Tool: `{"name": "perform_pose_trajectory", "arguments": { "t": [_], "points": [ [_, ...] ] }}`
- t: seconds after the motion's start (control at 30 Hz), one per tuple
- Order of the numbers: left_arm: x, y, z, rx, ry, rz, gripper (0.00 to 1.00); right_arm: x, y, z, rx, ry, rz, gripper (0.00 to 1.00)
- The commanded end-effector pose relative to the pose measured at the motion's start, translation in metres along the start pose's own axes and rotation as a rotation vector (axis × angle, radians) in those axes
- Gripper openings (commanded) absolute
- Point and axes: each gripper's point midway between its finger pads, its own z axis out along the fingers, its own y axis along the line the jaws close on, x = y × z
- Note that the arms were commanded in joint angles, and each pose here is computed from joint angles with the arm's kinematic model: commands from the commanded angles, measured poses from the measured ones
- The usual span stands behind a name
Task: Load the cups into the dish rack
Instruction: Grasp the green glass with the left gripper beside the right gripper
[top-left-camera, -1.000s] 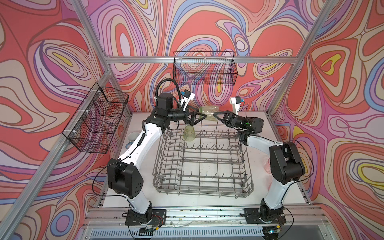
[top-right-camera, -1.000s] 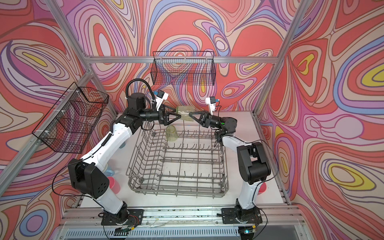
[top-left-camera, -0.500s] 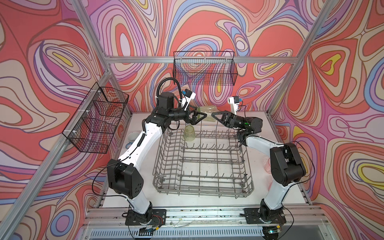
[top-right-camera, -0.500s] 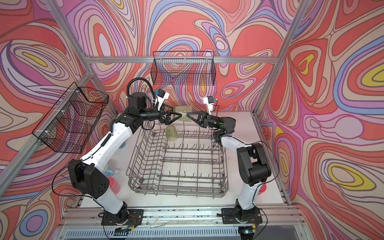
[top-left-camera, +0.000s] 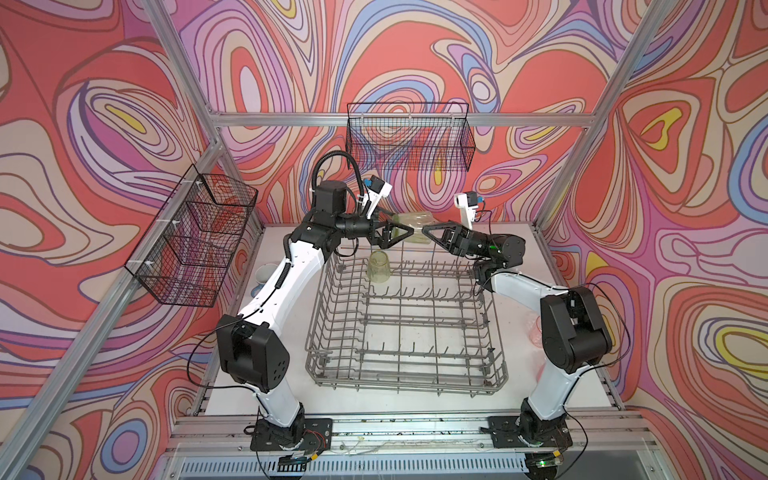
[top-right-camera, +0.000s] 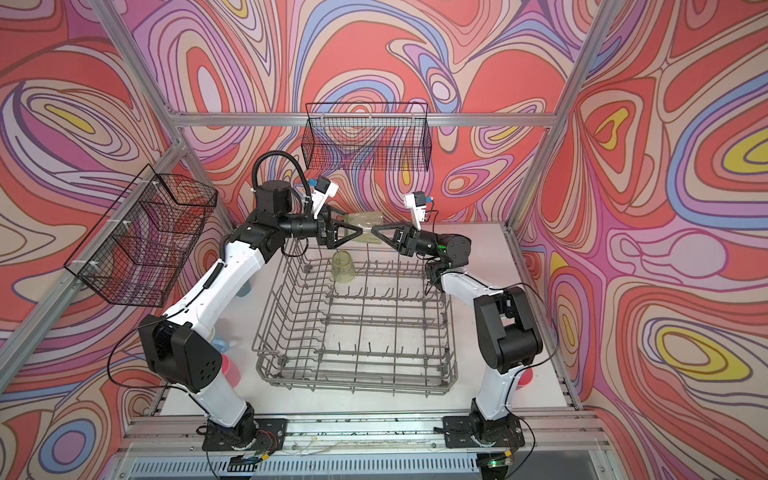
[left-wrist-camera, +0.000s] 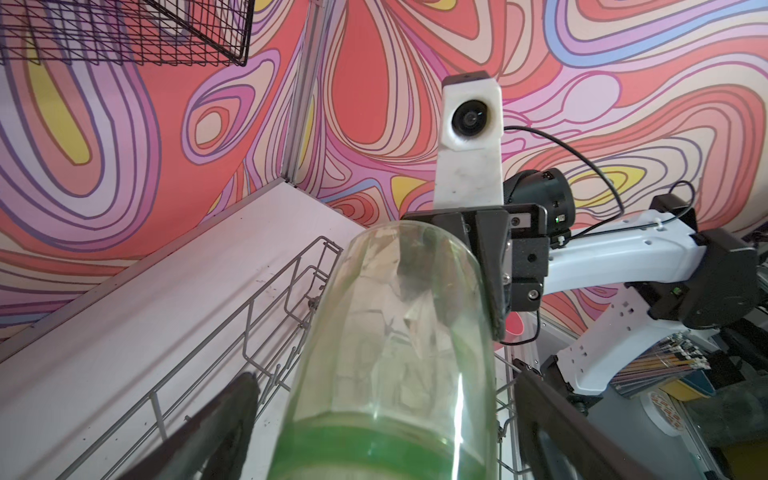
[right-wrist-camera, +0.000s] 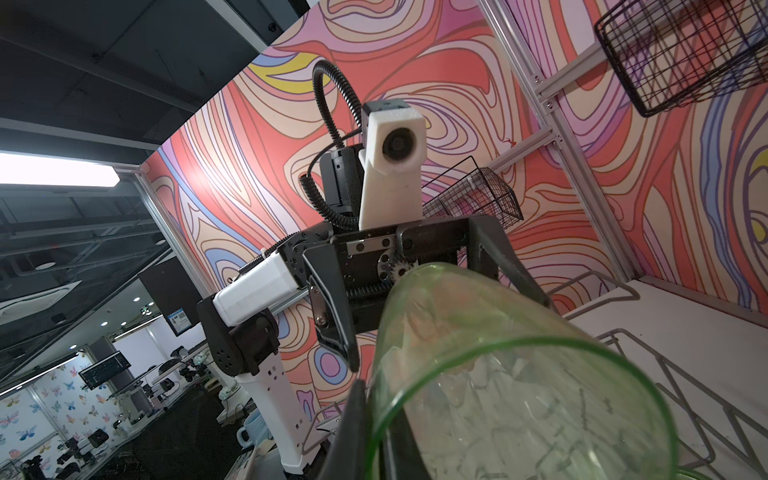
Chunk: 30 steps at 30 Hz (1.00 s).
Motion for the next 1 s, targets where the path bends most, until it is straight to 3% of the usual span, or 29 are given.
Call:
{"name": "perform_pose_trajectory", "arguments": {
  "t": [0.0,0.27,0.87,0.97],
  "points": [
    [-0.005,-0.013,-0.001,0.085,0.004,-0.009,0.98,-0.013,0.027,0.008,-0.053,-0.005,-0.08,0.0],
    [-0.007,-0.017,0.0,0.134,-0.001,0.0,0.97,-0.012,0.033,0.014,-0.072,0.006,-0.08,0.0],
    [-0.01,-0.008,0.003,0.101,-0.03,-0.006,0.72,-0.01,0.023,0.016,-0.071,0.012,-0.054,0.0],
    [-0.01,-0.003,0.004,0.068,-0.037,-0.008,0.71,-0.009,0.019,0.016,-0.067,0.011,-0.052,0.07]
  ]
}}
